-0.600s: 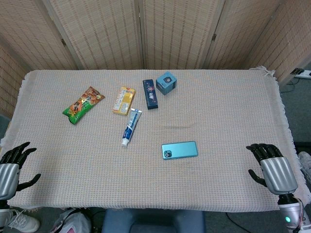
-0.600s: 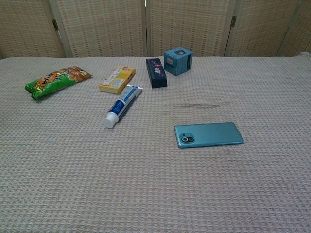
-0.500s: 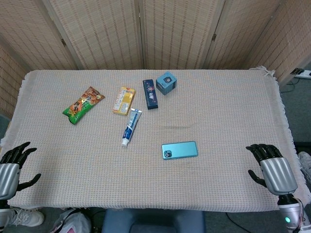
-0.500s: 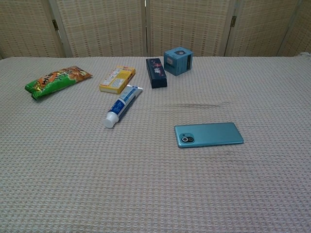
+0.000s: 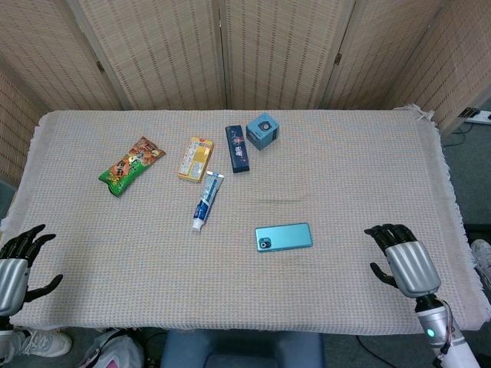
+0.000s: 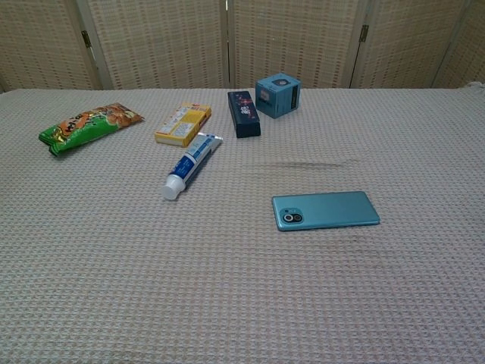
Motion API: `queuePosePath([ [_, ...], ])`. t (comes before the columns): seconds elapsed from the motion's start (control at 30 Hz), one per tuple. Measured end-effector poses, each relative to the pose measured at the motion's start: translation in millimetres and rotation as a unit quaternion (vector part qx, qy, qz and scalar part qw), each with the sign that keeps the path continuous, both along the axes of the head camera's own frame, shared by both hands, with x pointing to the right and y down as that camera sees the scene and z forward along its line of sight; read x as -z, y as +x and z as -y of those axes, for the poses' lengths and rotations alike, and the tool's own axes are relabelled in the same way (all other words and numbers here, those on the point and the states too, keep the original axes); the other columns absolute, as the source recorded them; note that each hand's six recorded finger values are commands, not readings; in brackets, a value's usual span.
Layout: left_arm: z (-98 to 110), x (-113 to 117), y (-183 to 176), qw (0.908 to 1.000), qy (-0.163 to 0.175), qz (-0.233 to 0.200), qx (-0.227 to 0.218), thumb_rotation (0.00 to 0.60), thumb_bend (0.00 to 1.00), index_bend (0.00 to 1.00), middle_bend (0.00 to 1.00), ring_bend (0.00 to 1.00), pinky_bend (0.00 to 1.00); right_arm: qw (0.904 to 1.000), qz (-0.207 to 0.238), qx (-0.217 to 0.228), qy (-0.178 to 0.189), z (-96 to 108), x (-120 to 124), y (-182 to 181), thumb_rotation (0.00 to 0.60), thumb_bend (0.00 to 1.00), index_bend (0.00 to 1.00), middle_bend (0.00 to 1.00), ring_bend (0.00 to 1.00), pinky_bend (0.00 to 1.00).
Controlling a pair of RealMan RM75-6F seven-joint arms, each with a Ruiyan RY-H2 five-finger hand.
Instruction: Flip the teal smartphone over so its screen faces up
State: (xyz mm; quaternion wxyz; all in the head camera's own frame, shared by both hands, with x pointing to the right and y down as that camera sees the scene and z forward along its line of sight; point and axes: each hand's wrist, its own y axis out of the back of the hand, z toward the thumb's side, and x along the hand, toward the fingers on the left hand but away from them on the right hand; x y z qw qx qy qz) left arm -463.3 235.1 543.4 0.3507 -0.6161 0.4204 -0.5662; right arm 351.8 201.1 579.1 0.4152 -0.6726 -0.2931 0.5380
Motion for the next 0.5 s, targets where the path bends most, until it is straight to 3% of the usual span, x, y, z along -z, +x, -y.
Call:
queuePosePath([
  [0.23,-4.8,2.8,-8.1,0.9999,-0.001,0.002,0.010,0.600,0.21,0.23,0.15,0.15,0.20,0.9973,0.016,0.045,-0.055,11.4,-59.3,-44.3,0.600,0.23,0.25,0.27,0.20,0.22],
  [0.5,-9.1,6.7,-17.2,0.9998,-0.001,0.009,0.020,0.600,0.21,0.23,0.15,0.15,0.20,0.9930,0.016,0.076,-0.090,30.1,-118.7,-92.1,0.600,0.23,0.26,0.27,0.20,0.22],
])
